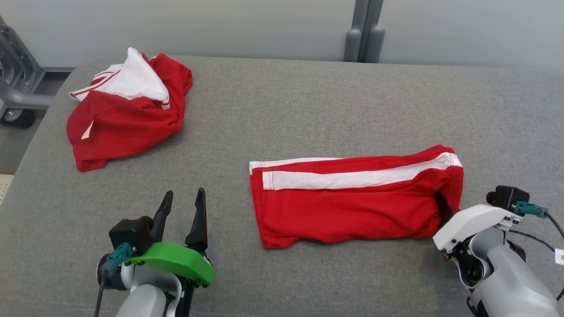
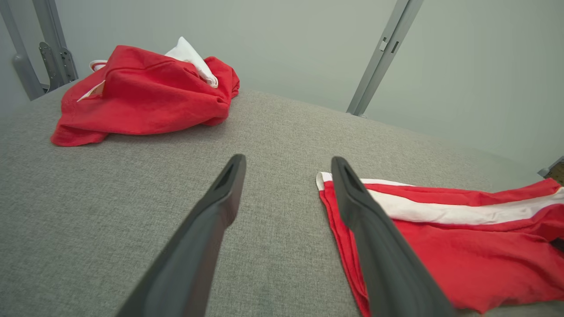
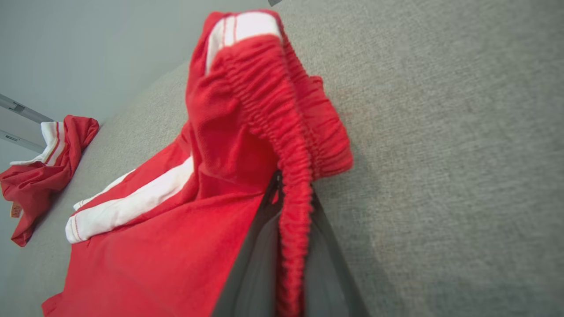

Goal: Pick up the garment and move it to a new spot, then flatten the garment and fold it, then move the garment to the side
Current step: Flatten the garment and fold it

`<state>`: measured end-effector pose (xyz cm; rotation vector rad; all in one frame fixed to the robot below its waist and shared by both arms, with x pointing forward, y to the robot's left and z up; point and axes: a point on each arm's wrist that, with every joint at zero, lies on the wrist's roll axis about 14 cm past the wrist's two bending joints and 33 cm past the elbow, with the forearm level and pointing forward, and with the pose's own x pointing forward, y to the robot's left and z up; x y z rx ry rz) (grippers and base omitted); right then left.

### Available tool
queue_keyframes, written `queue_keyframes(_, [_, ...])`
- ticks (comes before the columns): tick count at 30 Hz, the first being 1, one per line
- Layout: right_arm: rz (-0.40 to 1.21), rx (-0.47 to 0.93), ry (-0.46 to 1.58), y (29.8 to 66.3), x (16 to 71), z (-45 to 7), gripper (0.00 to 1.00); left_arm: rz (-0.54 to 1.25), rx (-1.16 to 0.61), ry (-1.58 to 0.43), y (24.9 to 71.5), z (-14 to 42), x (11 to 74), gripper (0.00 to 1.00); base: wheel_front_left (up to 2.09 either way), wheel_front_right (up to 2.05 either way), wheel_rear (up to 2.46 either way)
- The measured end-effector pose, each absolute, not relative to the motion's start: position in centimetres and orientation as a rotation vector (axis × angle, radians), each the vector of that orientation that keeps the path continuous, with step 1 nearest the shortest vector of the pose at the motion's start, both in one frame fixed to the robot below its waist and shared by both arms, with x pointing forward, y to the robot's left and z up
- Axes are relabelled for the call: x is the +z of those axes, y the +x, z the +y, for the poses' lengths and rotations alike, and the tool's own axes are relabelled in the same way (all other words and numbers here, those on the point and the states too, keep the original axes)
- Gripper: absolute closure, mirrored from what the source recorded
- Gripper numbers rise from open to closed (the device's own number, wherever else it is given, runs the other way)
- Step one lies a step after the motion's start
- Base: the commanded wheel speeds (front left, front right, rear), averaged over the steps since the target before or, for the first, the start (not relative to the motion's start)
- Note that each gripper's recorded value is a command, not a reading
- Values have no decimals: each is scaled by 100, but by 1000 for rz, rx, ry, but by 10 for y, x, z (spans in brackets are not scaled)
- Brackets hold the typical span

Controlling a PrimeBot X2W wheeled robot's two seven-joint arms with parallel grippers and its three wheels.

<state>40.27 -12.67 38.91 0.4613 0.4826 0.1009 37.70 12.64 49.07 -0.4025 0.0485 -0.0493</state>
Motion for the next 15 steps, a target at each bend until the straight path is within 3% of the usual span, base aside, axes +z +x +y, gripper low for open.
queue_keyframes(9, [417, 70, 377, 414, 408, -164, 100, 22, -94, -409, 379, 113, 501, 0, 0, 0, 0])
queue_keyframes(15, [375, 220, 319, 422, 430, -119, 100, 21, -98, -408, 375, 111, 502, 0, 0, 0, 0])
